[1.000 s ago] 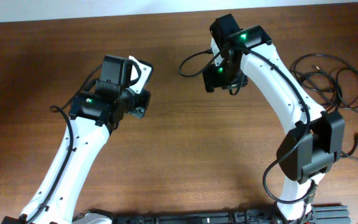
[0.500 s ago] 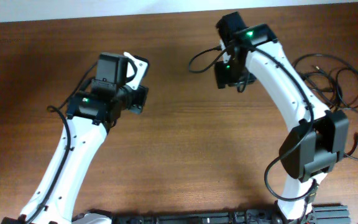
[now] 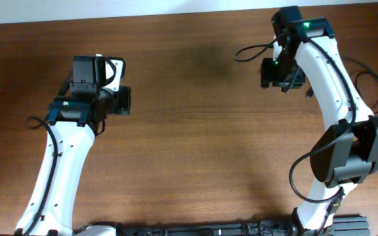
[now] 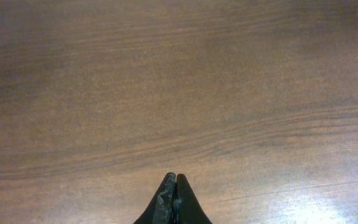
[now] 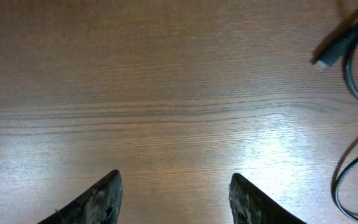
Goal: Untangle cables
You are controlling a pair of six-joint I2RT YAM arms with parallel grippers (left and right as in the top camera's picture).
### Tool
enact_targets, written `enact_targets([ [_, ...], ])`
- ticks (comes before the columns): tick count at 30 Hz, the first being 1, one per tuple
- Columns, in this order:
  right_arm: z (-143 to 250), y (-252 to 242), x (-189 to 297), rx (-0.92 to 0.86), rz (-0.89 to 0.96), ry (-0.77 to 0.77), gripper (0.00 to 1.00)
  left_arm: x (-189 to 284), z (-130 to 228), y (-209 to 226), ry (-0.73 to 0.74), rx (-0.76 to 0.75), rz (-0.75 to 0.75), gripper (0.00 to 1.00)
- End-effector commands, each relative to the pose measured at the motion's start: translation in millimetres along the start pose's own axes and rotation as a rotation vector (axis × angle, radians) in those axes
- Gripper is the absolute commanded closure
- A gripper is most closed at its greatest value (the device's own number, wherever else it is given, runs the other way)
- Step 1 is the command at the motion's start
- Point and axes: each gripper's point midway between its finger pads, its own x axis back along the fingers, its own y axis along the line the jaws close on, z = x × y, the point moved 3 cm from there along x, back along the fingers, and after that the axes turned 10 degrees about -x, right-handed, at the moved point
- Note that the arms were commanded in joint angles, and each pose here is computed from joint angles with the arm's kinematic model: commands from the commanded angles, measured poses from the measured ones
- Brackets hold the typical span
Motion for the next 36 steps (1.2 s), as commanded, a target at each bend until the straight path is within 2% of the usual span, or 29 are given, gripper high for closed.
enact_targets([
  [1, 3, -1, 26, -0.008, -0.023, -0.06, 0.5, 8, 0, 1, -0.006, 0.021, 0.0, 0.99],
  [4, 4, -2, 33, -0.008, -0.029, -0.076, 0.51, 8, 1, 1, -0.002, 0.021, 0.001, 1.0],
  [9, 4, -4, 54, -0.005, -0.043, -0.142, 0.5, 8, 2, 0, 0.006, 0.022, 0.003, 0.88],
  [16, 12, -11, 71, -0.008, -0.042, -0.205, 0.5, 8, 4, 0, 0.013, 0.022, 0.004, 0.88],
  [22, 37, -22, 69, 0.016, -0.063, -0.27, 0.5, 8, 4, 0, 0.013, 0.022, 0.005, 0.86],
  [30, 87, -44, 66, 0.01, -0.106, -0.413, 0.5, 8, 3, -2, 0.01, 0.022, 0.015, 0.9],
  [36, 115, -65, 90, -0.01, -0.087, -0.531, 0.5, 8, 3, -2, 0.01, 0.022, 0.015, 0.96],
])
